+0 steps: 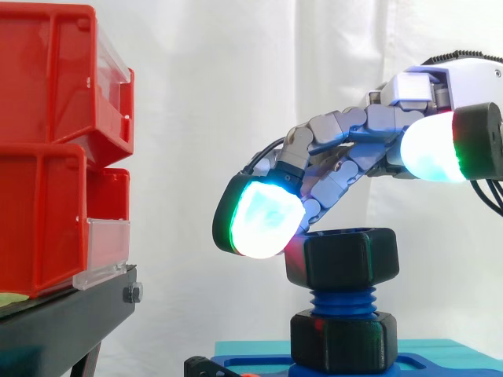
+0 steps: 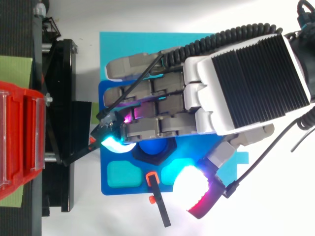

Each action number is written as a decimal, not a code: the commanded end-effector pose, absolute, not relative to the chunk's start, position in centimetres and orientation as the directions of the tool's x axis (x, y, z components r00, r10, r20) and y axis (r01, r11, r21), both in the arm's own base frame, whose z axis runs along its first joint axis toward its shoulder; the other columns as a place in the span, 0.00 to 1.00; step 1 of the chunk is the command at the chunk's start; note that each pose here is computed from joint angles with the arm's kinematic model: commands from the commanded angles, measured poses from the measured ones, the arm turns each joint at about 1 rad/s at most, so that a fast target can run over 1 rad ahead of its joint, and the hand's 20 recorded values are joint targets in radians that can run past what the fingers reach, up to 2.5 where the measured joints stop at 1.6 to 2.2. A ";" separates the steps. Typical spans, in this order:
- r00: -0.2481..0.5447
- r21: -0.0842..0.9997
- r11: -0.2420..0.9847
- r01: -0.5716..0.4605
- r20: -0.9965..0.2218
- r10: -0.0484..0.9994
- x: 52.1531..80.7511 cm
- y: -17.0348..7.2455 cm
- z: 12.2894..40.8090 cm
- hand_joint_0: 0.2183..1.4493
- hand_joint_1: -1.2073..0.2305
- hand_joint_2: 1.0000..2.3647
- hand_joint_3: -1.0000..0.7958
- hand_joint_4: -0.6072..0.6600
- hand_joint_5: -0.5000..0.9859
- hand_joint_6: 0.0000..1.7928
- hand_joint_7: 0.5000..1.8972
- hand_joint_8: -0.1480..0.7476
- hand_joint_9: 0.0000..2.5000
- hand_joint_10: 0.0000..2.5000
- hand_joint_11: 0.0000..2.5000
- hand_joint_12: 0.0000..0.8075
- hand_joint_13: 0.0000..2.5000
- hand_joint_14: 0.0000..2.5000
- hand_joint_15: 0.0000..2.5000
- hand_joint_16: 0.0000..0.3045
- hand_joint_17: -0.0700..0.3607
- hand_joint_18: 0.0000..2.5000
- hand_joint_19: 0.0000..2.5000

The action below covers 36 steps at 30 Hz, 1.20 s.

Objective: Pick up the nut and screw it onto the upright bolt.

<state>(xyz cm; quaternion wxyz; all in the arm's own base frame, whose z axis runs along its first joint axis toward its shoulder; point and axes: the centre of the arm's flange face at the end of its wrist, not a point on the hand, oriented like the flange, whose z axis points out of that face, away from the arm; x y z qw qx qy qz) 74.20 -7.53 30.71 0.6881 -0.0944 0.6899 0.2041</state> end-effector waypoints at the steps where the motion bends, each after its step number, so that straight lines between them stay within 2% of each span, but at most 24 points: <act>1: -0.034 0.152 0.900 -0.409 -0.988 0.151 74.2 -7.9 30.6 0.25 0.73 0.00 0.28 0.68 0.32 0.28 0.37 0.42 0.28 0.00 0.00 0.32 0.18 0.00 0.00 0.08 0.29 0.02 0.00; 15: -0.022 0.137 0.904 -0.406 -0.990 0.140 73.9 -9.6 30.8 0.26 0.70 0.00 0.28 0.65 0.35 0.28 0.61 0.44 0.35 0.00 0.00 0.28 0.23 0.00 0.00 0.06 0.26 0.07 0.00; 20: -0.018 0.126 0.906 -0.404 -0.991 0.129 73.7 -10.5 30.8 0.27 0.68 0.00 0.28 0.57 0.38 0.28 0.68 0.42 0.40 0.00 0.00 0.24 0.26 0.00 0.00 0.05 0.23 0.12 0.00; 23: -0.017 0.124 0.908 -0.401 -0.992 0.128 73.6 -11.1 30.8 0.27 0.67 0.00 0.28 0.55 0.39 0.28 0.69 0.41 0.42 0.00 0.00 0.21 0.29 0.00 0.00 0.04 0.22 0.15 0.00; 31: -0.018 0.126 0.909 -0.398 -0.991 0.129 73.4 -12.1 30.7 0.27 0.66 0.00 0.28 0.55 0.39 0.28 0.69 0.40 0.48 0.00 0.00 0.19 0.32 0.00 0.00 0.03 0.20 0.17 0.00; 36: -0.013 0.122 0.910 -0.397 -0.992 0.127 73.4 -12.3 30.8 0.26 0.69 0.00 0.28 0.67 0.33 0.28 0.45 0.43 0.44 0.00 0.00 0.24 0.27 0.00 0.00 0.04 0.23 0.12 0.00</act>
